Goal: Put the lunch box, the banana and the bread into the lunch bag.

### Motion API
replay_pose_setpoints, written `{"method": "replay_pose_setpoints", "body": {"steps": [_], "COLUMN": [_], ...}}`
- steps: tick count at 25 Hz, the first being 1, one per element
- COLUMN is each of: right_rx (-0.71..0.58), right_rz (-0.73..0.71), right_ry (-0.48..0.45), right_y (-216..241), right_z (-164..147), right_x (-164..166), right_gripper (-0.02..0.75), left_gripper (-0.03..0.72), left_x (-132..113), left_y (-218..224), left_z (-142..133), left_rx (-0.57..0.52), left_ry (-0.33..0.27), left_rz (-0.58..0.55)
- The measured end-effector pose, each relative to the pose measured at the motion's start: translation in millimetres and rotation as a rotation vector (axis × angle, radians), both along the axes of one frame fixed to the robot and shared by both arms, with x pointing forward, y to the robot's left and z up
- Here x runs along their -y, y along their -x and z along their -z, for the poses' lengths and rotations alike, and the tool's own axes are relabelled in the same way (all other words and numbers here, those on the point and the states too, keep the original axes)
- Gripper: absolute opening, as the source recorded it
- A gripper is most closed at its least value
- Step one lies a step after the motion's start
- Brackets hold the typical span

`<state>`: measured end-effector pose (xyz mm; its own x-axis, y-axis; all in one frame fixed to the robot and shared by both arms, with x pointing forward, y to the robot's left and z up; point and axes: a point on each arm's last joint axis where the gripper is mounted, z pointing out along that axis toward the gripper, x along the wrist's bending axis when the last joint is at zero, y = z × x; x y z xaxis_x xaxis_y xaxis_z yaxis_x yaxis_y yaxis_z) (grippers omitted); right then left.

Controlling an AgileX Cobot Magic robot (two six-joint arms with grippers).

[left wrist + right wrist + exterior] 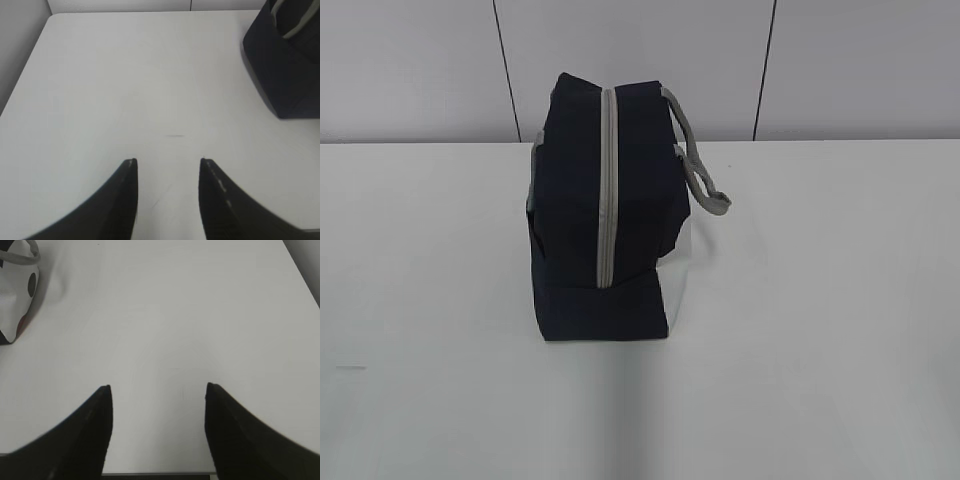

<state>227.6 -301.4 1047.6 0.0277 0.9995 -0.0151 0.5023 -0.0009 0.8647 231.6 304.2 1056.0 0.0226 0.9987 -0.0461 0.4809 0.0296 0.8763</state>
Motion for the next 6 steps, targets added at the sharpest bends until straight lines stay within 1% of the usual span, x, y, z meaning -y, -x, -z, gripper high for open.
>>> {"method": "replay_pose_setpoints", "body": {"steps": [6], "right_rx": [0.0], "right_rz": [0.0], "right_ry": [0.0], "right_y": [0.0], "right_z": [0.0], "right_x": [0.0], "right_gripper": [0.459], "left_gripper": [0.289], "left_x": [0.4], "left_y": [0.2], "left_z": [0.0], "left_rx": [0.0], "left_ry": [0.0], "left_rz": [-0.058]}}
